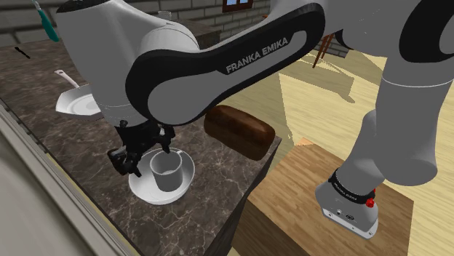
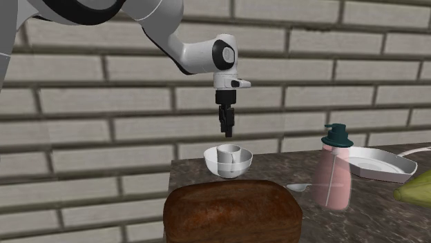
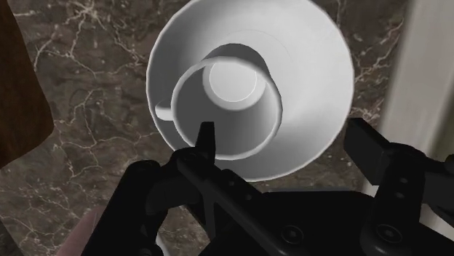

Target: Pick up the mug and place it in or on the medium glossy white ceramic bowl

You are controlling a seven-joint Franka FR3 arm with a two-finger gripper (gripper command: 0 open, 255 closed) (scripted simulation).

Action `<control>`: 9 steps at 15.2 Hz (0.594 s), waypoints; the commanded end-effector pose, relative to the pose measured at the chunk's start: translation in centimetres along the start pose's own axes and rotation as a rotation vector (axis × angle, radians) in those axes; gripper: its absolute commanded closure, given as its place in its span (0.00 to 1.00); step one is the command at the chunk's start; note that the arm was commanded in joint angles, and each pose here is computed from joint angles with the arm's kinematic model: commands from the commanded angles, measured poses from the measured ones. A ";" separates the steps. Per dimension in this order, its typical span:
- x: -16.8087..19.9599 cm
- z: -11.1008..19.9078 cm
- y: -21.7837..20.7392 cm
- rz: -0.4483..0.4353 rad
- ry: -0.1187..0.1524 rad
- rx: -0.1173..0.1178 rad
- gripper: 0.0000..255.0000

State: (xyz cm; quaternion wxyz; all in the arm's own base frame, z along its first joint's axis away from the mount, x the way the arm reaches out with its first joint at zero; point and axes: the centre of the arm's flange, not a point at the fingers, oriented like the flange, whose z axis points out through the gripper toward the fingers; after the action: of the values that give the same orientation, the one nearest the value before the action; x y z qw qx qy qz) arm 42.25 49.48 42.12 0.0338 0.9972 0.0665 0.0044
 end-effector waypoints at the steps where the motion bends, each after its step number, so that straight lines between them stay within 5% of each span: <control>1: 0.0 0.0 0.0 0.000 0.000 0.000 0.00; 6: 0.0 -5.0 0.0 0.000 0.000 0.000 0.00; 9: 0.0 -5.0 0.0 0.000 0.000 0.000 0.00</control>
State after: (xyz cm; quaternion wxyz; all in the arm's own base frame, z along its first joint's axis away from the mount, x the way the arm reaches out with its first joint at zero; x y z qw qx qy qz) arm 42.13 49.78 46.96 0.0336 0.9972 0.0666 0.0046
